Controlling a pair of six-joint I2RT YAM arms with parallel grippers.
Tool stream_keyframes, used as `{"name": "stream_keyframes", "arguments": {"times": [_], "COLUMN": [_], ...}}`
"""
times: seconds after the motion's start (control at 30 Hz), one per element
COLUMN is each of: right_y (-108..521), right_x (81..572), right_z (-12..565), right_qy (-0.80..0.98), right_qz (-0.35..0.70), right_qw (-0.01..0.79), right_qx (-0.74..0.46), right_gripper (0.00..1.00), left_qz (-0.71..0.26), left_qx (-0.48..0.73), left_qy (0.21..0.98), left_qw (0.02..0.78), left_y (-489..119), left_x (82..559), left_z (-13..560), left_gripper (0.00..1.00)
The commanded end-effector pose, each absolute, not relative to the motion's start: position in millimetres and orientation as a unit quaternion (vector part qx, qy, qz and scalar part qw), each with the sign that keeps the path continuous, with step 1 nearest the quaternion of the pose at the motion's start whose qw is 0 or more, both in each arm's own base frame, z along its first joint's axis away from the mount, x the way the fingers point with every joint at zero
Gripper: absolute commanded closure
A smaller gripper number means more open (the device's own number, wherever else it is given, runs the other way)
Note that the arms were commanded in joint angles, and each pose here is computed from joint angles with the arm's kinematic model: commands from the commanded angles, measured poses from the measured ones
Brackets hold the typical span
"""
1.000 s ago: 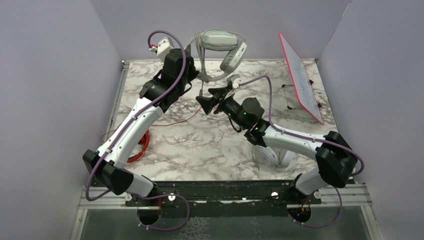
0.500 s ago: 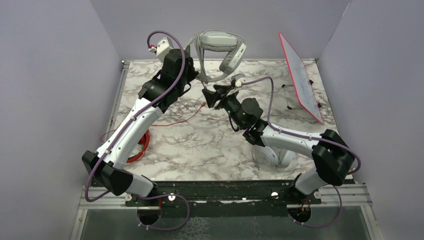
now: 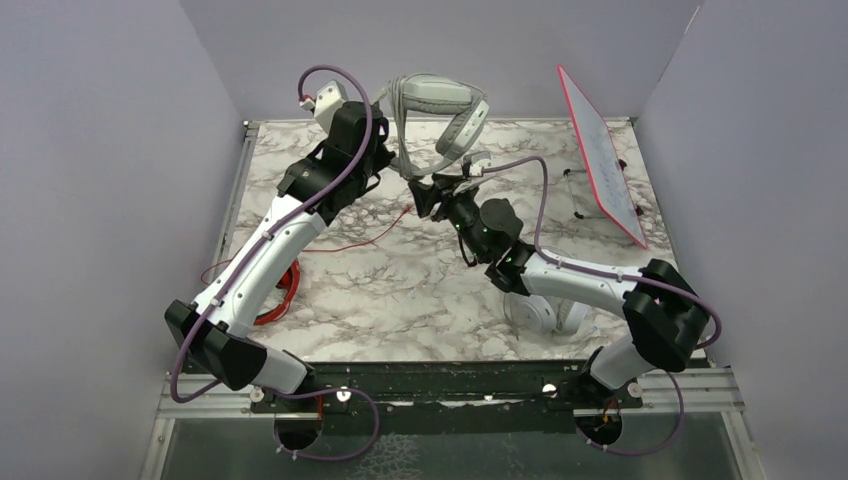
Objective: Wrap the headphones
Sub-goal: Place the headphones at the center of the board.
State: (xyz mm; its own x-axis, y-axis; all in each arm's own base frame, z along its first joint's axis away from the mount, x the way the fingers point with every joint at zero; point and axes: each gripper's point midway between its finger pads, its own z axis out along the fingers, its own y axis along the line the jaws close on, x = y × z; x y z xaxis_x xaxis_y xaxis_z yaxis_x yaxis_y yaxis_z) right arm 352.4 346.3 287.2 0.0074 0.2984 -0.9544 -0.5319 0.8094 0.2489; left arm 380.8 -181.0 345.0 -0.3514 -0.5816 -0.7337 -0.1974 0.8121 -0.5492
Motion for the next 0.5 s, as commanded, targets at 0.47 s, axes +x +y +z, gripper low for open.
{"name": "stream_keyframes", "arguments": {"times": [0.47], "right_y": [279.6], "right_x": [266.1], "right_z": [202.6], "right_qy": [0.794], "right_qz": [0.214], "right_qw": [0.523], "right_qx": [-0.227], "right_gripper": [0.16], "left_qz": [-0.163], "left_qx": [-0.227], "left_qy": [0.83], "left_qw": [0.483], "left_y": [-198.8], "left_x": [409.3], "left_z": [318.2], "left_gripper": [1.0]}}
